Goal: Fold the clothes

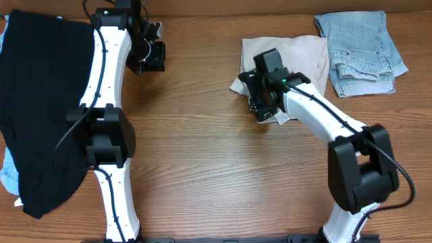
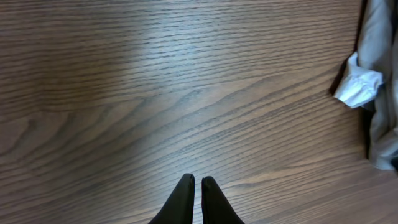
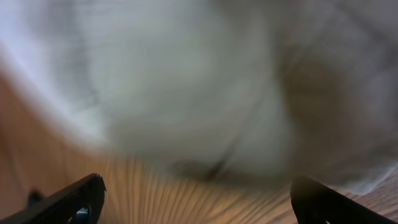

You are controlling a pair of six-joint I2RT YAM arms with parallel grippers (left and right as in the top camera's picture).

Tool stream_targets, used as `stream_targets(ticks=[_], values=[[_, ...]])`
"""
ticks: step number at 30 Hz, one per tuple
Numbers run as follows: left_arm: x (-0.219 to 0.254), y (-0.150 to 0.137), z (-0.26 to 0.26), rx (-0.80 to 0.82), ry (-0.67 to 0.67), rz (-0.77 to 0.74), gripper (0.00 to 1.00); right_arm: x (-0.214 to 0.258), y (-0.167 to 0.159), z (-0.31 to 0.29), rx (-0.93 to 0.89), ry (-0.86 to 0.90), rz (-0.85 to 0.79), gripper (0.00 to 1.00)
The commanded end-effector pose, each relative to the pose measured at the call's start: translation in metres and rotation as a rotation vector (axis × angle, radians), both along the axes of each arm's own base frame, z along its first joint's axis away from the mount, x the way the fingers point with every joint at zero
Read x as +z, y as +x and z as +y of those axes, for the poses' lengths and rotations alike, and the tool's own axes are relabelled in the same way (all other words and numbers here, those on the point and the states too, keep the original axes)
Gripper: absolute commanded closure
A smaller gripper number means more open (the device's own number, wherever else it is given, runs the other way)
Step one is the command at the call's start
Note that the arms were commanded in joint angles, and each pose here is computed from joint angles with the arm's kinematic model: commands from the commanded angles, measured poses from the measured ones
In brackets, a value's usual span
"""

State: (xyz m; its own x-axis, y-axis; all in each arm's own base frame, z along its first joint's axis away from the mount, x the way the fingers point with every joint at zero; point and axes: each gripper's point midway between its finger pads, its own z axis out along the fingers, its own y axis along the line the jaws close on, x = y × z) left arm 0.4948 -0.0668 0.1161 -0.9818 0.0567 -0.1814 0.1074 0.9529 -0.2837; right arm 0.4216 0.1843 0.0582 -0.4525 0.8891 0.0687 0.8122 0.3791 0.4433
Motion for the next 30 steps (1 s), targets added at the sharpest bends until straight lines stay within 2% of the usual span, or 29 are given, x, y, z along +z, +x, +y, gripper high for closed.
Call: stream_targets(ticks=[1, 6, 11, 15, 19, 23, 25, 27, 30], values=[[0.009, 0.003, 0.001, 0.000, 0.037, -0.028, 0.92, -0.033, -0.005, -0.007, -0.302, 0.068, 0.125, 0.01], [0.008, 0.003, 0.002, 0.001, 0.040, -0.028, 0.92, -0.056, 0.002, -0.010, -0.313, 0.041, 0.123, 0.01], [0.007, 0.002, 0.006, 0.005, 0.064, -0.026, 0.91, -0.063, 0.012, -0.044, -0.260, -0.148, 0.044, 0.02], [0.007, 0.002, 0.008, 0.007, 0.074, -0.024, 0.91, -0.062, 0.018, -0.076, -0.090, -0.306, 0.005, 0.02], [0.006, 0.002, 0.011, 0.011, 0.095, -0.025, 0.90, -0.068, 0.006, -0.123, 0.168, -0.448, 0.078, 0.02], [0.006, 0.003, 0.011, 0.011, 0.095, -0.029, 0.90, -0.073, -0.010, -0.163, 0.310, -0.508, 0.164, 0.00], [0.006, 0.003, 0.011, 0.011, 0.095, -0.030, 0.90, -0.074, -0.014, -0.175, 0.318, -0.492, 0.187, 0.00], [0.006, 0.004, 0.011, 0.012, 0.095, -0.030, 0.90, -0.075, -0.011, -0.173, 0.315, -0.395, 0.167, 0.00], [0.006, 0.004, 0.011, 0.016, 0.093, -0.030, 0.90, -0.067, 0.013, -0.145, 0.326, -0.183, 0.031, 0.01]])
